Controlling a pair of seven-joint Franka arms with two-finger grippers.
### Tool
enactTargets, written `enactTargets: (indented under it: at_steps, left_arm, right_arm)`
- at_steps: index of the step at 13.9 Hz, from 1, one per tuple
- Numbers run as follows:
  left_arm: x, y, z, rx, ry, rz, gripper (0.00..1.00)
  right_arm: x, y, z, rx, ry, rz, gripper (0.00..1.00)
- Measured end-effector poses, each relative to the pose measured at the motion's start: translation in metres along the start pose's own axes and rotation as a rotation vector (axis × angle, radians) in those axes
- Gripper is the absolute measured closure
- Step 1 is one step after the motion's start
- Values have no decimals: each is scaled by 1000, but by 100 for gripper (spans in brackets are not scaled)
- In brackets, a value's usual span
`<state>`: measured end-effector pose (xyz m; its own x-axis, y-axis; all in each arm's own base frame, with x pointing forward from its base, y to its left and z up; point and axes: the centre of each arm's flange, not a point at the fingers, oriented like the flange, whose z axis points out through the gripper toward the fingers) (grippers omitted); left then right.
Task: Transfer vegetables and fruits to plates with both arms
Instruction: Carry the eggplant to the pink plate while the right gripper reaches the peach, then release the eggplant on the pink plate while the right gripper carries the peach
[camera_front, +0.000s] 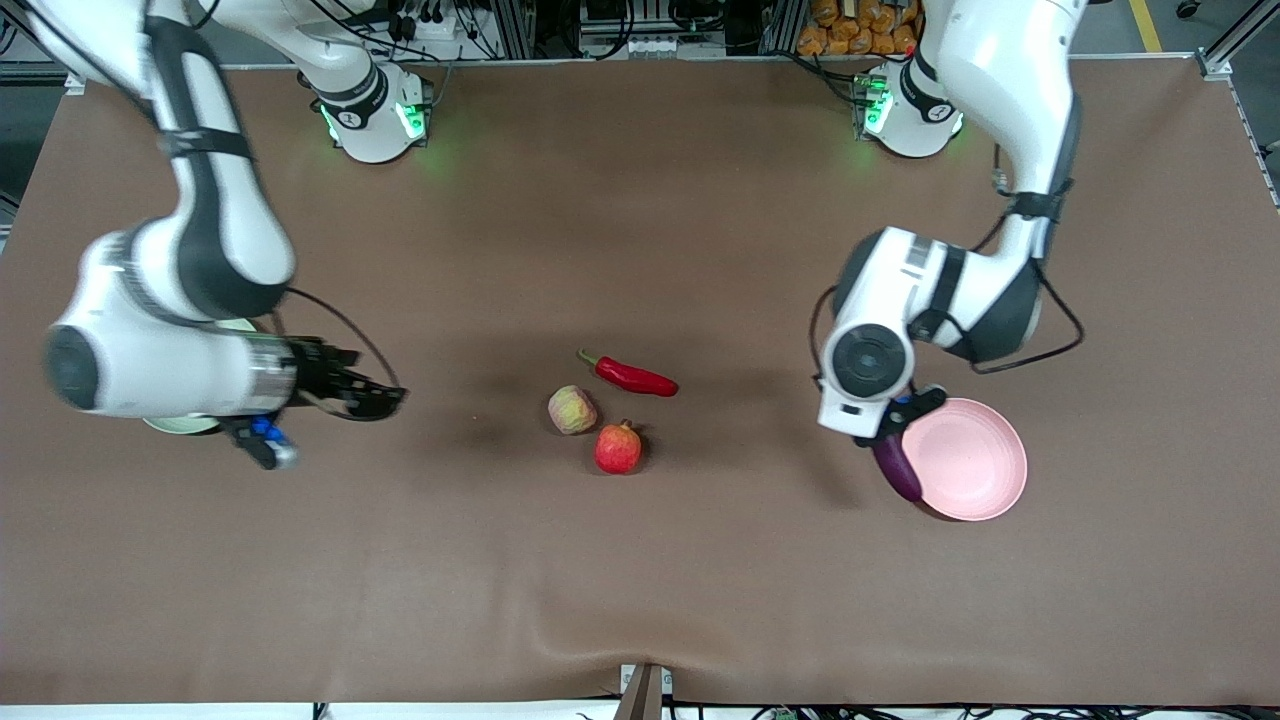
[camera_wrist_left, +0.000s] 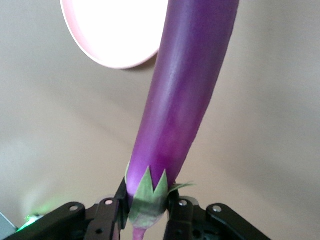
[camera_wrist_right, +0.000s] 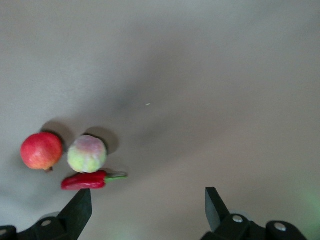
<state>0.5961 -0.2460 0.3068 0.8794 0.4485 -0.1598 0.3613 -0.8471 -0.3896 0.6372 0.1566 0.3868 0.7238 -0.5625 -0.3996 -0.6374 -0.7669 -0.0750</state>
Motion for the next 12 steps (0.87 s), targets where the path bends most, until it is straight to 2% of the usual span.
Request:
enactTargets:
  at_steps: [3, 6, 9, 12]
  left_arm:
    - [20, -40, 22, -52, 46, 87, 68]
    - [39, -73, 43, -97, 115, 117, 68]
    - [69, -99, 65, -146, 154, 120, 68]
    - [78, -103, 80, -147, 151, 137, 68]
  right_arm:
    - [-31, -51, 54, 8, 44, 114, 0]
    - [-56, -94, 124, 29, 95, 190, 0]
    - [-55, -105, 161, 45, 120, 243, 0]
    - [-49, -109, 177, 75, 142, 283, 0]
